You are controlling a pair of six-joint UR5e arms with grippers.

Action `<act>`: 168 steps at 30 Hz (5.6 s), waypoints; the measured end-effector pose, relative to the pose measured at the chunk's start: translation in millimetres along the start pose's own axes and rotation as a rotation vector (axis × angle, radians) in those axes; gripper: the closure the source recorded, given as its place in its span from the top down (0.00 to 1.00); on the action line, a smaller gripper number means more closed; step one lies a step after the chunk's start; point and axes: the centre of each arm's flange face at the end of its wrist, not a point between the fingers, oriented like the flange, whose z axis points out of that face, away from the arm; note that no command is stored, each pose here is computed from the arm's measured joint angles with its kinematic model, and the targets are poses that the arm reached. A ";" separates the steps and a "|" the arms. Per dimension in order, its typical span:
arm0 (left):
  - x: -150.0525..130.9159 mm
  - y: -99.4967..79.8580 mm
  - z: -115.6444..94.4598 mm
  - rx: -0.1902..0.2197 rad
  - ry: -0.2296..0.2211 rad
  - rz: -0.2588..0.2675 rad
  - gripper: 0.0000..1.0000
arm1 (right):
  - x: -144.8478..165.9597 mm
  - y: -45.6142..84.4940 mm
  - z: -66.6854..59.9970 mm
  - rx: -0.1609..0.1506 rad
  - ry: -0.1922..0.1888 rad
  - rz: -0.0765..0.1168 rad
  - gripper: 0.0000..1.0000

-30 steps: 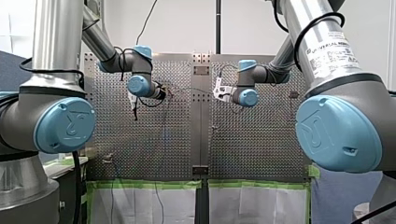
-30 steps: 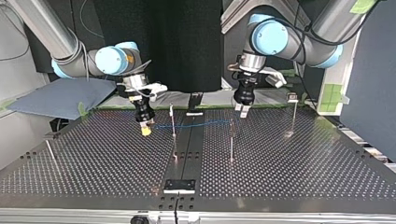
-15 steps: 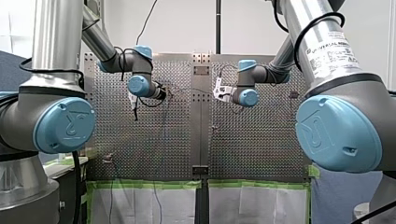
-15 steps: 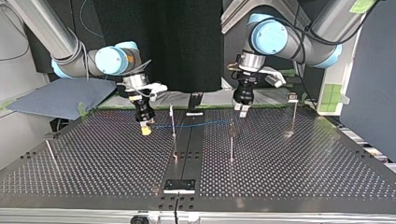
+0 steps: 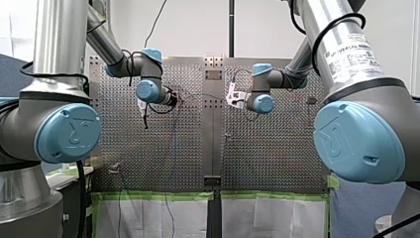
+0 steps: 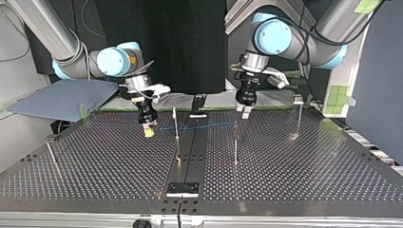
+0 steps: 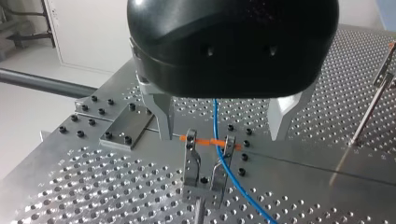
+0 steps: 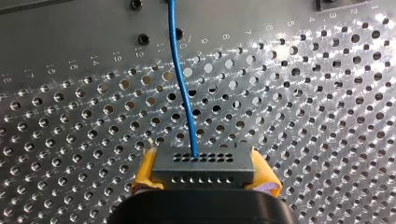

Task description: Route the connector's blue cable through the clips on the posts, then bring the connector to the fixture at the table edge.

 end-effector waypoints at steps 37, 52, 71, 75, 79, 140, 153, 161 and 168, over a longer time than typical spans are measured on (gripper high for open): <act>-1.2 -123.1 15.9 0.067 -0.035 0.090 1.00 | -0.4 -2.0 -0.3 0.003 -0.001 0.000 0.00; -8.1 -110.3 19.0 -0.073 -0.049 0.097 1.00 | -1.0 -1.4 -1.0 0.001 -0.008 0.001 0.00; 18.5 -86.7 40.3 -0.253 -0.026 0.097 1.00 | -0.9 -1.7 -0.9 0.001 -0.008 -0.002 0.00; 16.7 -86.5 42.1 -0.259 -0.038 0.091 1.00 | -1.0 -1.9 -1.0 0.001 -0.008 -0.003 0.00; 13.8 -90.2 44.0 -0.249 -0.047 0.084 1.00 | -0.9 -2.3 -1.0 0.002 -0.008 -0.003 0.00; -1.9 -107.4 86.9 -0.259 -0.055 0.135 0.00 | -3.0 -4.6 -2.6 0.013 -0.022 -0.003 0.00; 12.6 -100.3 81.1 -0.260 -0.050 0.130 0.00 | -3.2 -3.5 -2.9 0.010 -0.026 -0.003 0.00; 13.9 -102.4 79.5 -0.255 -0.052 0.130 0.00 | -5.0 -4.5 -4.7 0.009 -0.041 -0.002 0.00; 18.4 -104.3 75.7 -0.251 -0.047 0.137 0.00 | -7.3 -4.4 -7.1 0.006 -0.060 -0.005 0.00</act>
